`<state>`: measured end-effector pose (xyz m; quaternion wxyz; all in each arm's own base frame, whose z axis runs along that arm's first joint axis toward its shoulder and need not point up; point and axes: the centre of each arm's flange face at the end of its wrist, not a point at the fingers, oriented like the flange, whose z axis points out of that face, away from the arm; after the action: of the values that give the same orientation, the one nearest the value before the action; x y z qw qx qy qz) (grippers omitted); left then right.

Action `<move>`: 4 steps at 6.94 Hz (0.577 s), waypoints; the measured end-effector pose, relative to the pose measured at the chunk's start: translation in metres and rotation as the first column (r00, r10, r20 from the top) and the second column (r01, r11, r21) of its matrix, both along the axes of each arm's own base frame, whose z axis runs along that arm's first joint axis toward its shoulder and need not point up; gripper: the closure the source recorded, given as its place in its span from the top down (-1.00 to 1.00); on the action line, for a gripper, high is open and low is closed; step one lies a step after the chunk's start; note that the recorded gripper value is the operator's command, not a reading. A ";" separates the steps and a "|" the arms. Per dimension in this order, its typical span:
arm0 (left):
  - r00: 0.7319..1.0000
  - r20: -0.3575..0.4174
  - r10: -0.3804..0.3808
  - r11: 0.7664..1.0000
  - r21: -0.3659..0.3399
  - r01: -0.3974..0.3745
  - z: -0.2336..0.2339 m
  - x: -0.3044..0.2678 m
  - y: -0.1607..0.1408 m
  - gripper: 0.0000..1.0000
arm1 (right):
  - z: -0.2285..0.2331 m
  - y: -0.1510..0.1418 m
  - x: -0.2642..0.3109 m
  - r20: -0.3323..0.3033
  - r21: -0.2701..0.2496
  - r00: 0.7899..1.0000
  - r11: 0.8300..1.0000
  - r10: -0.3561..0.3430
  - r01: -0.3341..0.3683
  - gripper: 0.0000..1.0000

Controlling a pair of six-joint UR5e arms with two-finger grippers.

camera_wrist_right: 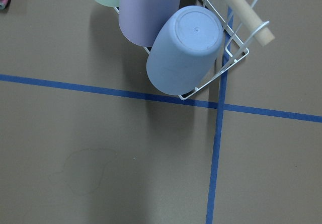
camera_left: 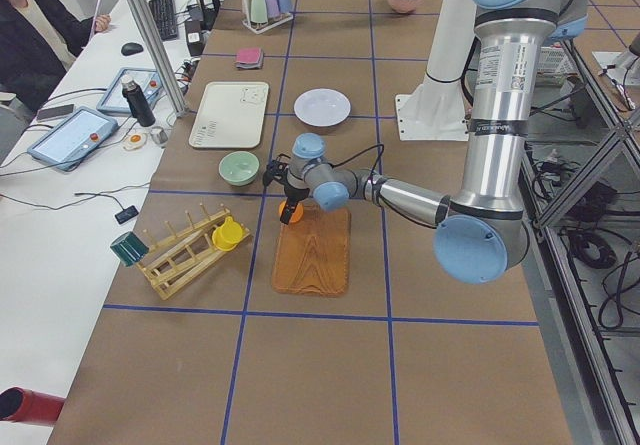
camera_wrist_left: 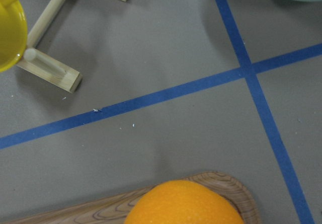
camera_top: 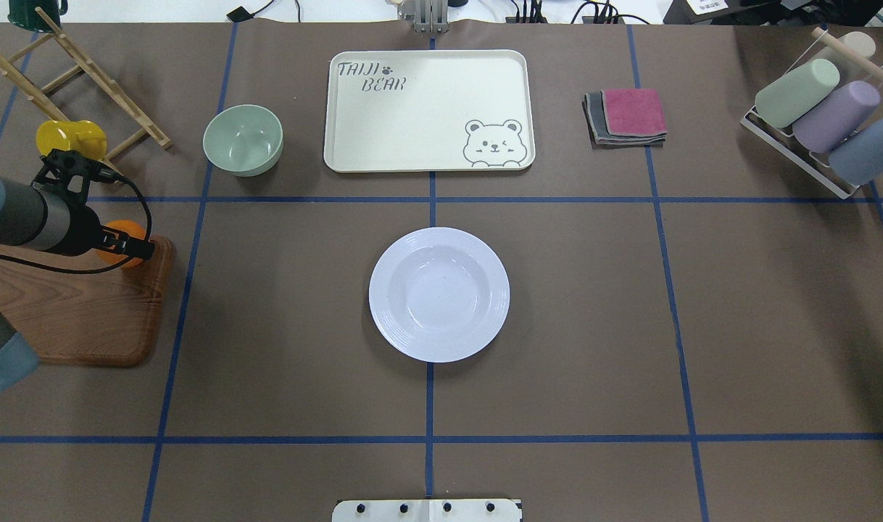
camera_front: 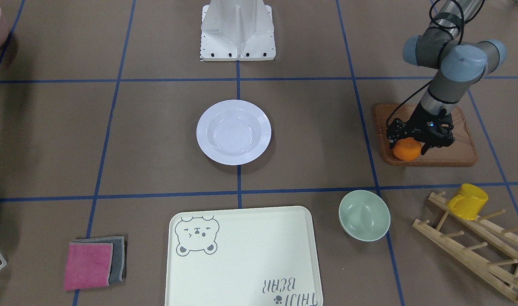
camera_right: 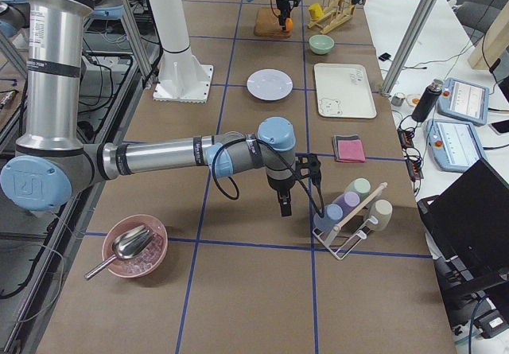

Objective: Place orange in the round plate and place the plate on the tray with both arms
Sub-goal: 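Reach the left gripper down to the orange on the wooden tray and grasp it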

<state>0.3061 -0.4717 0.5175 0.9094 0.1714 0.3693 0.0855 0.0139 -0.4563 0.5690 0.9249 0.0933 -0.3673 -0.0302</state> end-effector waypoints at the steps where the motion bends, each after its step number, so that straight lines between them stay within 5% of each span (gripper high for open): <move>1: 1.000 -0.010 -0.001 1.000 0.009 0.001 -0.002 -0.001 0.001 -1.00 | 0.000 0.000 0.000 0.001 0.000 1.000 1.000 0.000 0.000 1.00; 4: 0.995 -0.096 -0.035 0.999 0.021 0.037 -0.067 0.002 0.000 -1.00 | -0.003 -0.002 -0.001 0.008 0.001 1.000 1.000 0.001 -0.001 1.00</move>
<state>0.3085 -0.4712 0.4504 0.8901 0.1923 0.4081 0.0651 0.0128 -0.4578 0.5656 0.9235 0.0944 -0.3707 -0.0295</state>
